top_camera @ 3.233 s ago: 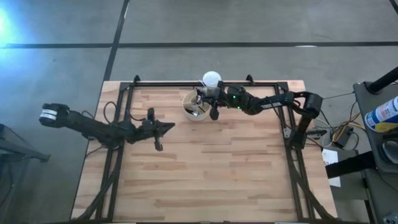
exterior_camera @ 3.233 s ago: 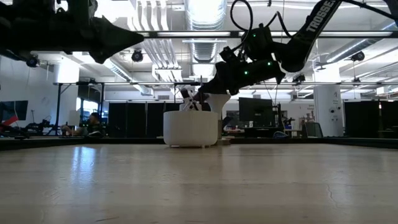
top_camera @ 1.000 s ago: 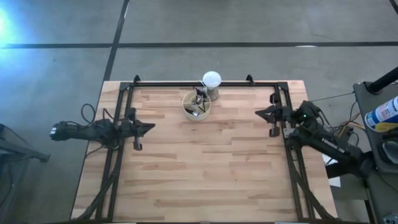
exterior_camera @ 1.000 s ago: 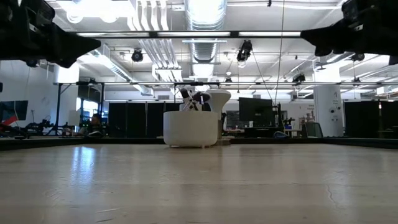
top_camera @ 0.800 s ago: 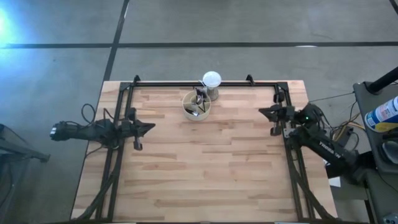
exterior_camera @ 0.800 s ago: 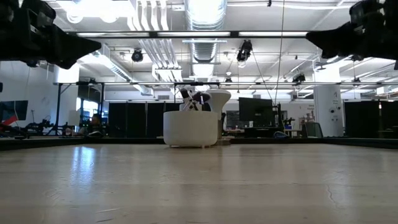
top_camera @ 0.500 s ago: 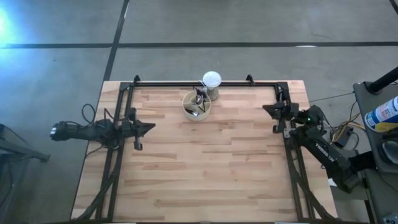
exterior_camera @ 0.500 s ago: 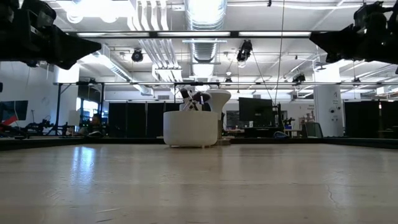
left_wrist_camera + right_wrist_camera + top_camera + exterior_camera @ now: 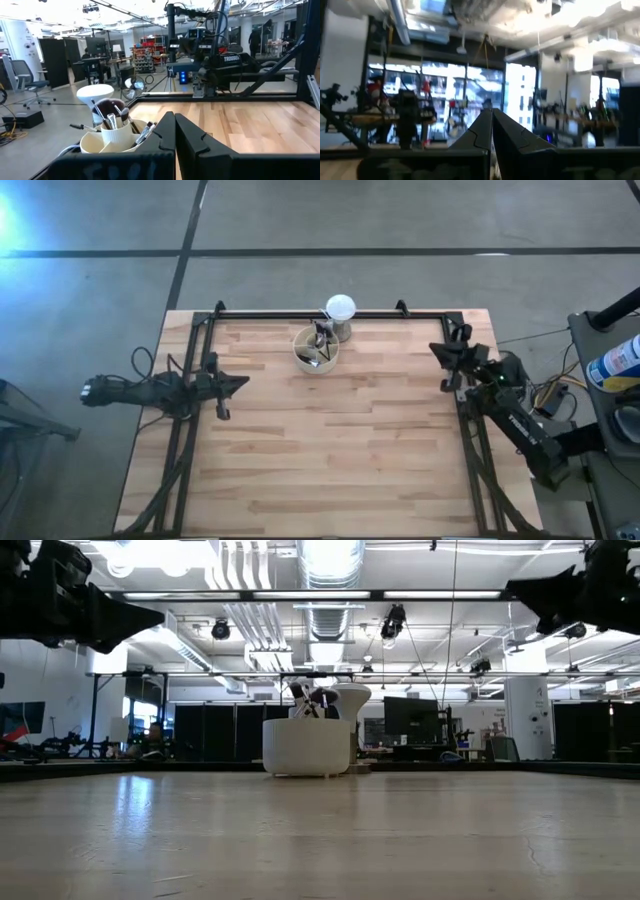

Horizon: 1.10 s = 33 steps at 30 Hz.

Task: Put items in baskets/containers
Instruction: Return to Home Position

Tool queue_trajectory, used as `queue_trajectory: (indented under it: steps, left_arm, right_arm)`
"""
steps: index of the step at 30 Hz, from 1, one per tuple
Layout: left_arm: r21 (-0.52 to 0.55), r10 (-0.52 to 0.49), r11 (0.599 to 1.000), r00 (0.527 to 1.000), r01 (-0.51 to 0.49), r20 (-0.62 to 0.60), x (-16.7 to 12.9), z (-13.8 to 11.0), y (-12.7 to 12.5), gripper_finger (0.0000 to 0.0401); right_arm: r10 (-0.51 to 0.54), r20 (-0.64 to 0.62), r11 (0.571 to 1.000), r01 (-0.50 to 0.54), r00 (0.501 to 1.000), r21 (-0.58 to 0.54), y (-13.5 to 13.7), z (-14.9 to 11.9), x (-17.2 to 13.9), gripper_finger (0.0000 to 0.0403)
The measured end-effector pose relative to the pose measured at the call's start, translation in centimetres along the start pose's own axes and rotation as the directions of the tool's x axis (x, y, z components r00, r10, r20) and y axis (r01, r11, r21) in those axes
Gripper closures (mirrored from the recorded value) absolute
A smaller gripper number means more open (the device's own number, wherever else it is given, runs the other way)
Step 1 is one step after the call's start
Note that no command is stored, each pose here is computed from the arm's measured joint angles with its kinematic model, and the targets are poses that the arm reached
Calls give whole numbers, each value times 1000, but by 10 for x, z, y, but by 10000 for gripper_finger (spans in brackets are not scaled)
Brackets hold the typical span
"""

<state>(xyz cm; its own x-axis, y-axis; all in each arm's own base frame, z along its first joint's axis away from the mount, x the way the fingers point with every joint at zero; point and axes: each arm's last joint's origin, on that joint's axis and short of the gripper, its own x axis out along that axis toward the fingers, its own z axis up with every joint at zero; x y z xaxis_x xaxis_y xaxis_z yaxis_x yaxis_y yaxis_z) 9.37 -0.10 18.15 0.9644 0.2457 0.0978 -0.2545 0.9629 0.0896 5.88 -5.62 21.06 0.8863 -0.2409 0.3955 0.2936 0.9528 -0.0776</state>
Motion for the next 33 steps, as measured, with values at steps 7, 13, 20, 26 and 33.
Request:
queue_trajectory:
  steps: [7,13,20,26,33]
  left_arm:
    - [-2,22,1000,1000,-22,-8,0,-1,1,401]
    - [-4,23,1000,1000,-23,-8,0,-1,1,401]
    - [-6,23,1000,1000,-23,-9,0,-1,1,401]
    - [-5,32,999,999,-32,-14,0,-2,1,401]
    - [-31,78,996,996,-79,-31,1,-8,1,401]
  right_arm:
    - [-20,-104,1000,21,994,14,0,-13,1,394]
    - [-22,-104,998,27,994,52,6,-16,5,394]
    - [-81,-91,997,79,993,-24,22,-19,11,394]
    - [-21,-116,997,13,993,-71,31,-21,12,394]
    - [3,-138,999,-8,990,-36,31,-24,12,394]
